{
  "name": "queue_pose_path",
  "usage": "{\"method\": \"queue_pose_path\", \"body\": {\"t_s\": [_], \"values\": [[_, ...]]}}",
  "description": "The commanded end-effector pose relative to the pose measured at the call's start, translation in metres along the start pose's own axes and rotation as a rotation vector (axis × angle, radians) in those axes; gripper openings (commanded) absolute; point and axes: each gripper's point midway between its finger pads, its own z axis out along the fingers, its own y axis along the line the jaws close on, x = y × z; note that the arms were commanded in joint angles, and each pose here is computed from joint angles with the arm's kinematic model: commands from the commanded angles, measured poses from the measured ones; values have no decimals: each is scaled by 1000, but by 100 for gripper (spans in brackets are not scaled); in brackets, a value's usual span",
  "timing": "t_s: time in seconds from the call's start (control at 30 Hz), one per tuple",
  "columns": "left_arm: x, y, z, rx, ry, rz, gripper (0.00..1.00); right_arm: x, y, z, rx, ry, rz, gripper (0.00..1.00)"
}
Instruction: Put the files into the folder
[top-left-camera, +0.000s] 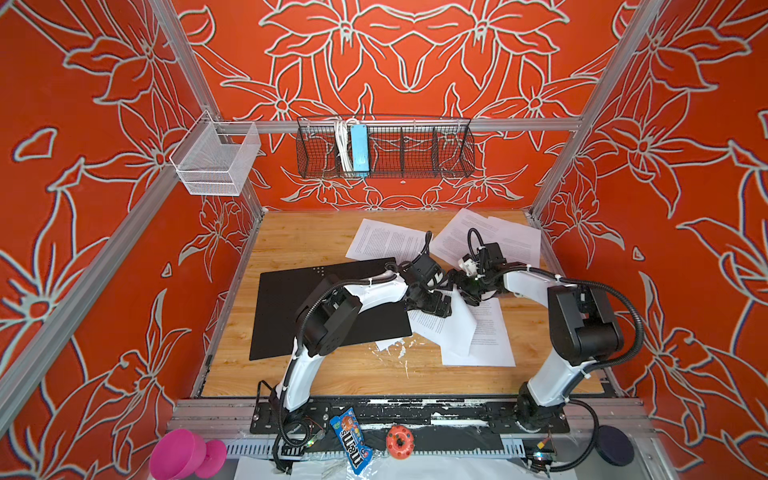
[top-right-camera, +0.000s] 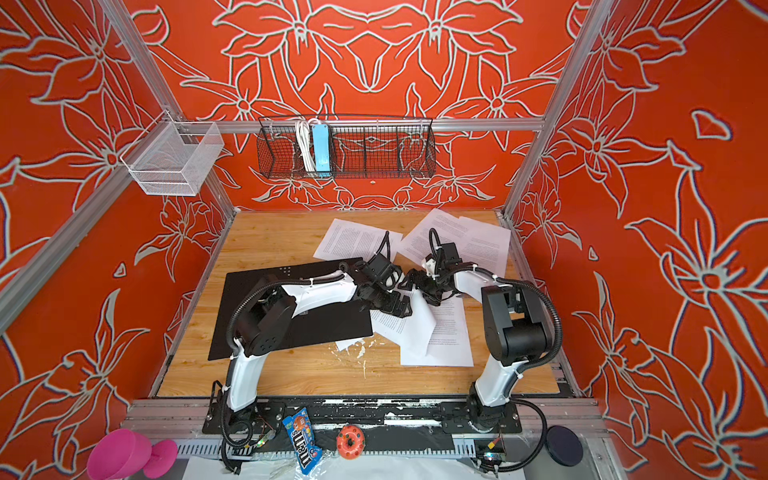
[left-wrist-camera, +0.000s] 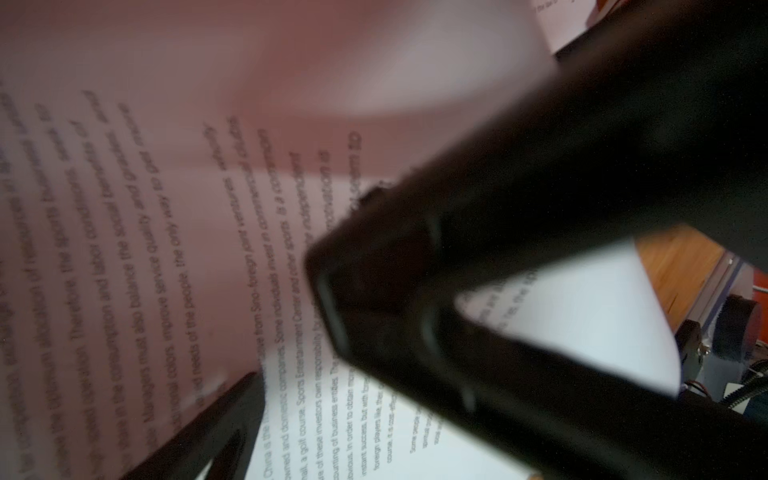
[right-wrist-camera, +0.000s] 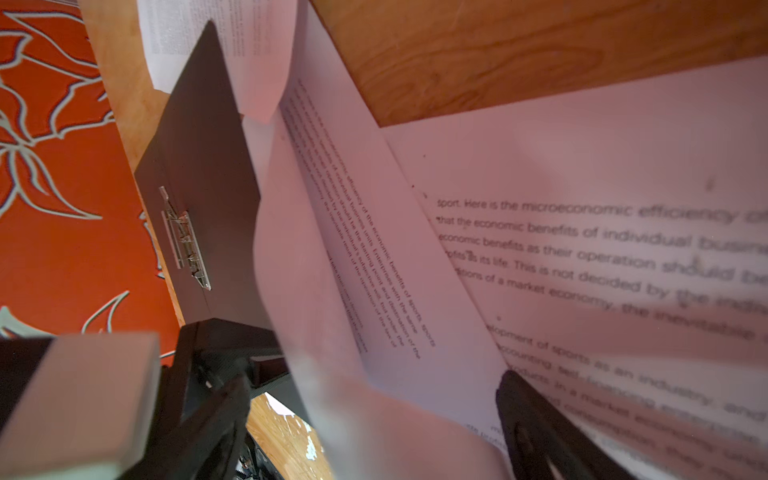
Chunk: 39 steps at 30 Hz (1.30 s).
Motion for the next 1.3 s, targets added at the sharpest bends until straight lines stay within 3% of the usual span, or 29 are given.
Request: {"method": "queue_pose_path", "body": {"t_s": [0.0,0.23,0.47,0.67,0.87,1.0,1.27], "values": [[72,60,36,-169,222,-64,98,-10,13,-8,10,-11,-92,97],[73,58,37,-154,222,-58,98,-34,47,-7,-121,-4,-145,97],[71,58,36,-154,213,-57,98,-43,55,-1,-158,31,-138,97],[71,66,30,-208,210,-32,98,-16,71,-34,-217,-7,-136,98],[71,68,28,-213,207,-28,98,12,51,-51,-208,-31,-9,98],[72,67,31,-201,214,-37,98,16,55,-59,-282,-55,21,98],[68,62,24,-190,202,-33,98,20,17,-56,-69,-99,-11,88]]}}
